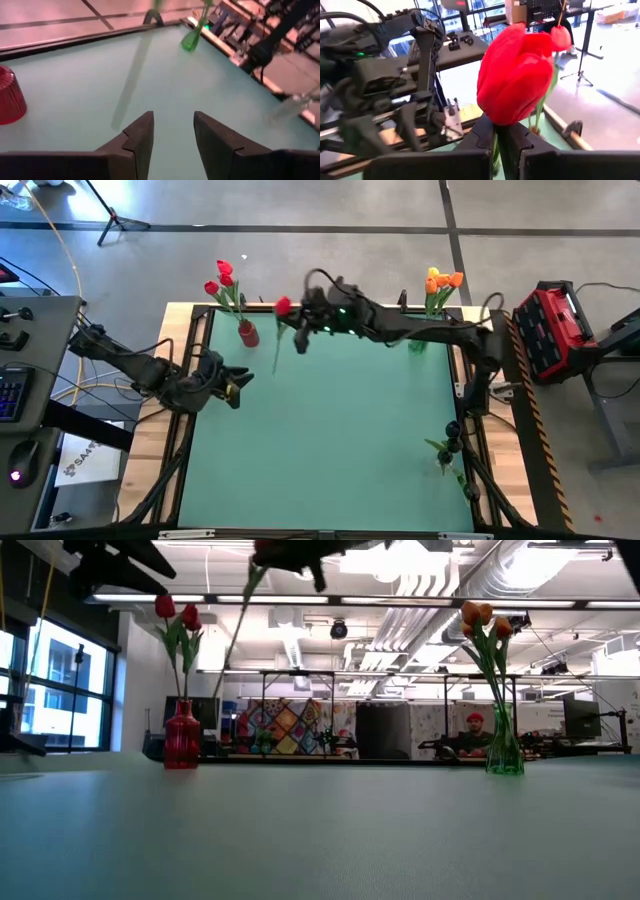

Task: Sort flowers into vase by color
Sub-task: Put the red tulip into the red flower vase

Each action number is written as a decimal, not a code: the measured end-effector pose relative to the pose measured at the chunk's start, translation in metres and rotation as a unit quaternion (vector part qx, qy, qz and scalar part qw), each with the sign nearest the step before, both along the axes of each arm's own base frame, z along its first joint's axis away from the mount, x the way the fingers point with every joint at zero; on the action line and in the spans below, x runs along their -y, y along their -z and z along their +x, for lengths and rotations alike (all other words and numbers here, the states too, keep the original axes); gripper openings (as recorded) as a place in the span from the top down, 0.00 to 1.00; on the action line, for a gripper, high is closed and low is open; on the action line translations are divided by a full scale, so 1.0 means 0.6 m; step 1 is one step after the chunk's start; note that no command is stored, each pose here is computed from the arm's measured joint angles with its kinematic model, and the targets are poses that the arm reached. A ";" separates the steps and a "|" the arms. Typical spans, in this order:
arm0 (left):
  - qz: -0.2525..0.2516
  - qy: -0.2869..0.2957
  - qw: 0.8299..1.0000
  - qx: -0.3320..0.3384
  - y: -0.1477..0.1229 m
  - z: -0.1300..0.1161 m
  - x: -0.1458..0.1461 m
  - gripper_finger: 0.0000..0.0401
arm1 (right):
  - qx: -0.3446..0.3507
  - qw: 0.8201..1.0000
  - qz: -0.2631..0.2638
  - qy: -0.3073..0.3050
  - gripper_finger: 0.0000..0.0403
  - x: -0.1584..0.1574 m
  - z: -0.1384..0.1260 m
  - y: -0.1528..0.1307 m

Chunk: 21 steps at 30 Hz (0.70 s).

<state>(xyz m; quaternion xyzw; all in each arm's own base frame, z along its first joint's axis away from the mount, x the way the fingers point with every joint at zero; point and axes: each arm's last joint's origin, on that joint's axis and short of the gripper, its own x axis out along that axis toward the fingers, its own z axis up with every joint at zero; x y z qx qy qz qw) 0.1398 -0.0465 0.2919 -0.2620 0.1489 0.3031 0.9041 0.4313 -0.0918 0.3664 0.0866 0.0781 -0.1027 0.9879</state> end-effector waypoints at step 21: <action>-0.060 0.005 0.998 0.012 0.097 -0.041 0.043 0.70 | 0.037 0.988 -0.143 0.041 1.00 0.096 0.097 -0.040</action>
